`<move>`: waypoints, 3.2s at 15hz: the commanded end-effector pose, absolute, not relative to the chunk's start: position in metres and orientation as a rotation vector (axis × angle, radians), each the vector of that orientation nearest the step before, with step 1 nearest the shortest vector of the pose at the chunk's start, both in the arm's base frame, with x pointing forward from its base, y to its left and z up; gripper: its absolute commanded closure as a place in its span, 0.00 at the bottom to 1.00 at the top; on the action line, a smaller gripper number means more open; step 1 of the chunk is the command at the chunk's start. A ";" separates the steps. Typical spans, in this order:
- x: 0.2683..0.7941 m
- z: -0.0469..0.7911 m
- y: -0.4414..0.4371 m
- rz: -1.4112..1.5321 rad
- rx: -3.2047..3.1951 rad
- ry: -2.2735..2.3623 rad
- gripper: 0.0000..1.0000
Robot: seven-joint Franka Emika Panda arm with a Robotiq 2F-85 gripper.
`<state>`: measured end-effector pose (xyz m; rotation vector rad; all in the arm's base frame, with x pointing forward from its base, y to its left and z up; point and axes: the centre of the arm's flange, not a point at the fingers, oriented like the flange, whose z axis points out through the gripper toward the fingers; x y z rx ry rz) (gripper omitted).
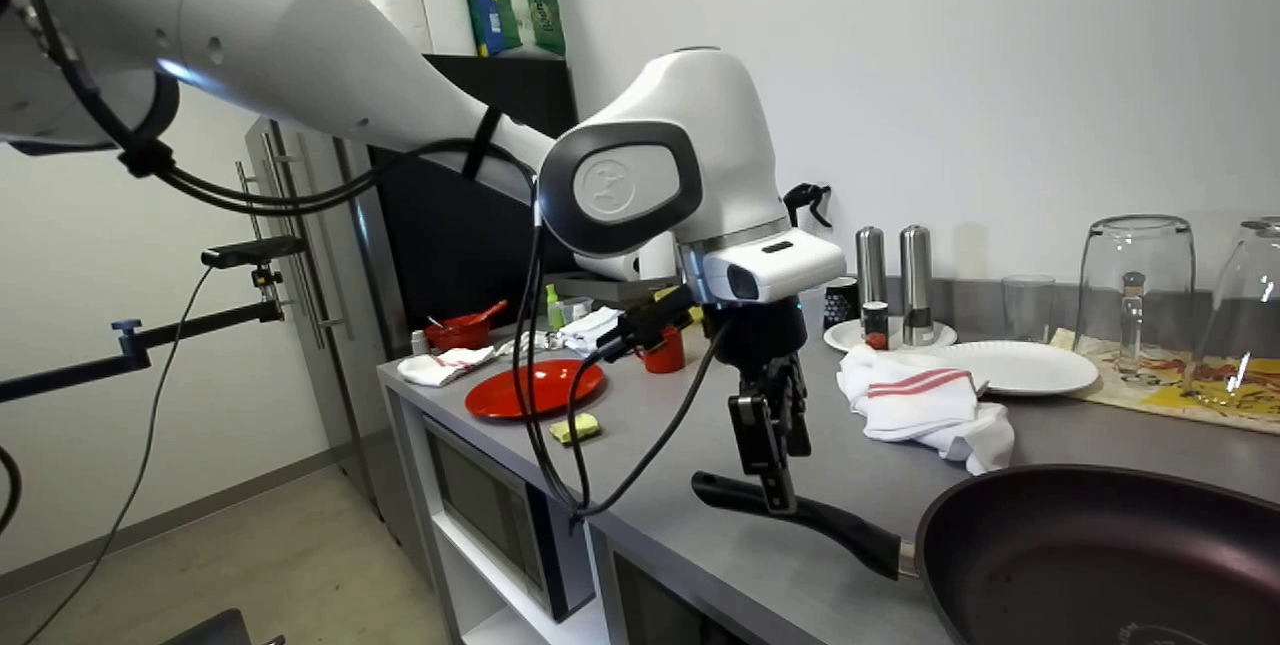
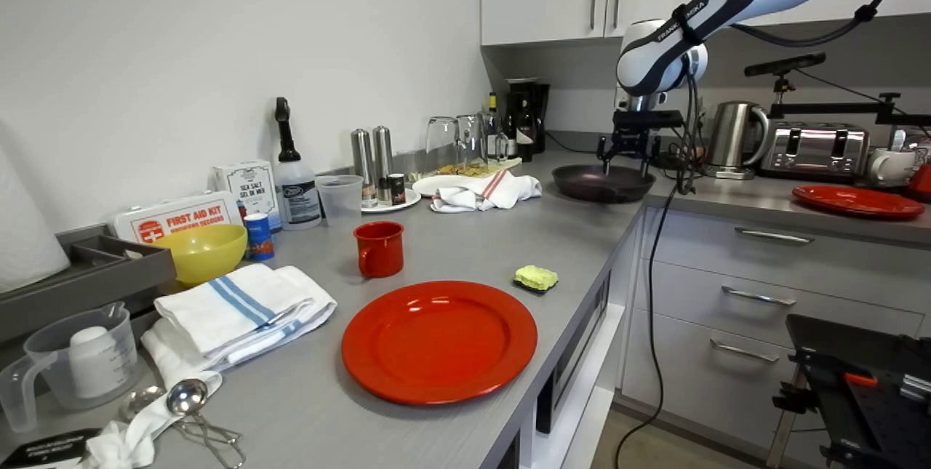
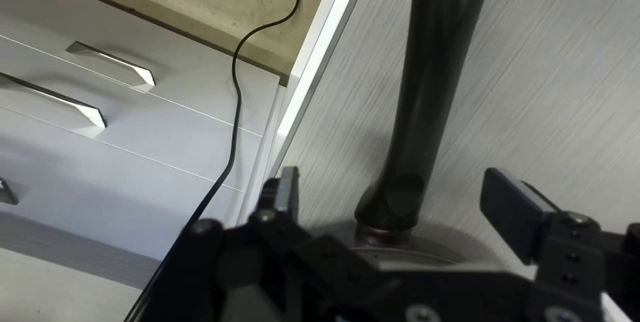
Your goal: Move the pan to the left
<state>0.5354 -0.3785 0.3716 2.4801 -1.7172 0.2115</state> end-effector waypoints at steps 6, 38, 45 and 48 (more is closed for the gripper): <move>0.551 0.336 -0.391 0.167 2.453 -1.763 0.00; 0.561 0.321 -0.431 0.283 2.469 -1.891 0.89; 0.567 0.374 -0.420 0.623 2.485 -1.685 0.89; 0.568 0.394 -0.414 0.720 2.491 -1.617 0.89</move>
